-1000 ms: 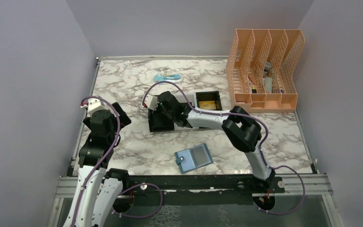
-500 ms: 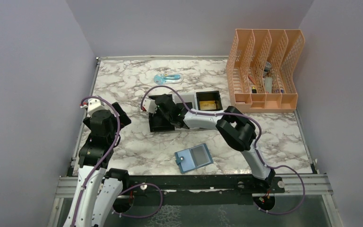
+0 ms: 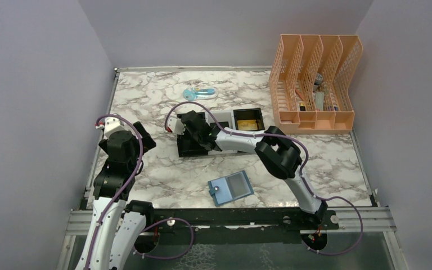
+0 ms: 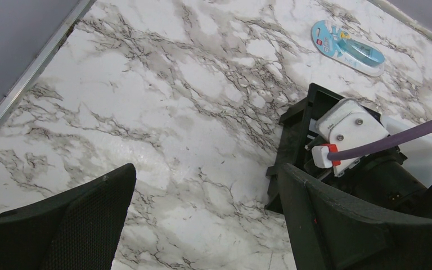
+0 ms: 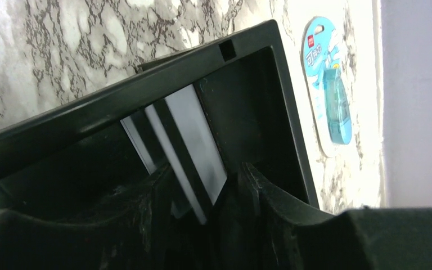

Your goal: Take the credit cards out of the card holder

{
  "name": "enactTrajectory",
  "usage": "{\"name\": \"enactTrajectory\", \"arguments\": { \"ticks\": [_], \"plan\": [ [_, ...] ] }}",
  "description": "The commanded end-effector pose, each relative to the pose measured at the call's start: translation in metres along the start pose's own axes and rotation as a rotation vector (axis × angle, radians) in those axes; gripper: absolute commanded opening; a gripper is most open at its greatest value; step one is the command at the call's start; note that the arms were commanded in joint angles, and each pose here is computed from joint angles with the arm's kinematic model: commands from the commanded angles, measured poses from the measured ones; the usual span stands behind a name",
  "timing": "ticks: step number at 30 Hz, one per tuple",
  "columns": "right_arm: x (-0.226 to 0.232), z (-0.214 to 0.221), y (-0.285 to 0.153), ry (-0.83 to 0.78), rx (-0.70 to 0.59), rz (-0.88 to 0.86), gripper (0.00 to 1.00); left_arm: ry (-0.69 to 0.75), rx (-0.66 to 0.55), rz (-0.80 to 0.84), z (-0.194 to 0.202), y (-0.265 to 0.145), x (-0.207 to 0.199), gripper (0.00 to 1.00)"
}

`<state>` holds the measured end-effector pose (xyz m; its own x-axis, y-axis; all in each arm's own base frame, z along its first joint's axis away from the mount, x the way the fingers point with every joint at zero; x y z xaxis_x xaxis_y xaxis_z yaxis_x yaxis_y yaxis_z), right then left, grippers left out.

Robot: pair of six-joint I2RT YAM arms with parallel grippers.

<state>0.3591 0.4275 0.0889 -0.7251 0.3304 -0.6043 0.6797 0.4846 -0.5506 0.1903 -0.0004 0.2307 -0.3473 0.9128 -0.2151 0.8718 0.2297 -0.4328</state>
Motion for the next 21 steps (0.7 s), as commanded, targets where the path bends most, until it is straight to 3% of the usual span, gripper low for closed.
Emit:
{"name": "enactTrajectory", "arguments": {
  "ticks": [1, 10, 16, 21],
  "plan": [
    [0.007, -0.004, 0.001, 0.009, -0.002, -0.019, 0.5, 0.001, -0.004, -0.015, 0.001, 0.001, 0.003, 0.99],
    [-0.005, -0.009, 0.0, 0.043, -0.007, 0.058, 0.52, 0.005, 0.001, -0.011, 0.002, 0.002, 0.002, 0.99],
    [-0.004, -0.028, -0.009, 0.134, -0.102, -0.004, 0.54, 0.005, 0.007, -0.013, 0.003, 0.003, 0.002, 0.99],
    [-0.006, -0.03, -0.006, 0.134, -0.098, 0.009, 0.54, 0.007, 0.009, -0.012, 0.003, 0.003, 0.002, 0.99]
  ]
}}
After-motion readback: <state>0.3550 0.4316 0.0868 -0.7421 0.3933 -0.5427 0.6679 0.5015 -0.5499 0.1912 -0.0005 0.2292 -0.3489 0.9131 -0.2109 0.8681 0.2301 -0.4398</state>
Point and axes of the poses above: each gripper's point midway between its finger pads, its own y axis out along the fingers, its own x axis along the line the jaws close on, z = x × y, the point moved 5 cm from there along -y, back along the fingers, and after that the axes turned 4 degrees about y, right-handed, at the moved point
